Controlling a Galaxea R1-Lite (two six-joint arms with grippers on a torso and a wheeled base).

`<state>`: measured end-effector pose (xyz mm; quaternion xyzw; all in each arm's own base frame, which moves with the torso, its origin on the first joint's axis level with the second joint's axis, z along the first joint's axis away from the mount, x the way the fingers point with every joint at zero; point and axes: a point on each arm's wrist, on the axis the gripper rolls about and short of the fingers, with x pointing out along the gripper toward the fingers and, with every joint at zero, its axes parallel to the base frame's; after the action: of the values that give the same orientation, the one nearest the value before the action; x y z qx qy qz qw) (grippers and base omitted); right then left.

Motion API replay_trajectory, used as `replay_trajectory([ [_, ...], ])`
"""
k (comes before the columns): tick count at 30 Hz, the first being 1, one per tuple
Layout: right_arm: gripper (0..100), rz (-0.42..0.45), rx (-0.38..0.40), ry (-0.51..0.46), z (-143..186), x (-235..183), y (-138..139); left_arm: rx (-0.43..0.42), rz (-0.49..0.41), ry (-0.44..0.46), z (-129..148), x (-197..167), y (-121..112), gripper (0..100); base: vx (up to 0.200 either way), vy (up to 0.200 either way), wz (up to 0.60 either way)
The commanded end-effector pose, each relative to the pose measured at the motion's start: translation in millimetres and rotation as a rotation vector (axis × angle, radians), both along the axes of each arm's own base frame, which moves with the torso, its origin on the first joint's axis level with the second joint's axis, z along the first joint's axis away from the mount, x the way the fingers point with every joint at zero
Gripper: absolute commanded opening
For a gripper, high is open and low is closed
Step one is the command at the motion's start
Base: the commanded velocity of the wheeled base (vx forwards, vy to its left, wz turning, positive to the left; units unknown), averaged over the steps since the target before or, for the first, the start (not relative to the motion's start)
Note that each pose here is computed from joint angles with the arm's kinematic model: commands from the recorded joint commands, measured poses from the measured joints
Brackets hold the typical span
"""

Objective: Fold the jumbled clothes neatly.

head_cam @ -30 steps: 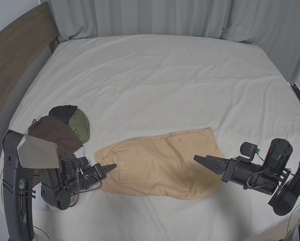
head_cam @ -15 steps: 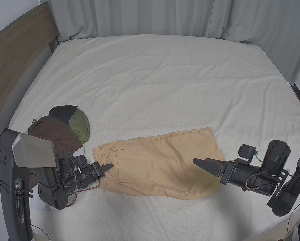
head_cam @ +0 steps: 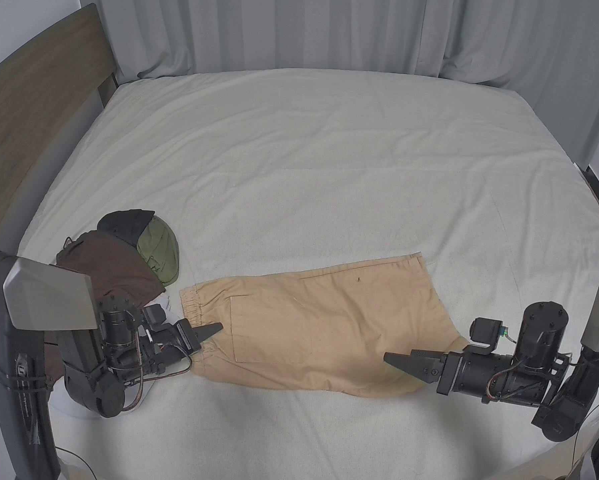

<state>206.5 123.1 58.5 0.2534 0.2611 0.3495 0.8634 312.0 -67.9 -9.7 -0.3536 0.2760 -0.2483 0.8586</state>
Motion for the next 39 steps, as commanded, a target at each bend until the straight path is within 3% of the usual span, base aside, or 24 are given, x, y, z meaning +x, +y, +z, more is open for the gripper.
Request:
replay_trajectory([
  [1, 100, 0.006, -0.020, 0.006, -4.6, 0.2, 0.3, -0.029, -0.042, -0.010, 13.0, -8.1, 14.8, 0, 0.000, 0.000, 0.00],
  [9, 100, 0.008, -0.023, 0.009, -5.1, -0.8, 0.2, -0.094, -0.129, -0.061, 38.1, -18.6, 49.2, 0, 0.000, 0.000, 0.00],
  [18, 100, 0.009, -0.023, 0.006, -4.7, -1.1, 0.4, -0.094, -0.081, -0.077, 43.5, -19.8, 65.7, 0, 0.000, 0.000, 0.00],
  [30, 100, 0.008, -0.022, 0.003, -4.2, -0.7, 0.2, -0.123, -0.086, -0.089, 45.5, -22.7, 94.7, 0, 0.000, 0.000, 0.00],
  [39, 100, 0.009, -0.024, -0.001, -3.8, -0.8, 0.2, -0.095, -0.123, -0.101, 41.1, -23.2, 88.2, 0, 0.000, 0.000, 0.00],
])
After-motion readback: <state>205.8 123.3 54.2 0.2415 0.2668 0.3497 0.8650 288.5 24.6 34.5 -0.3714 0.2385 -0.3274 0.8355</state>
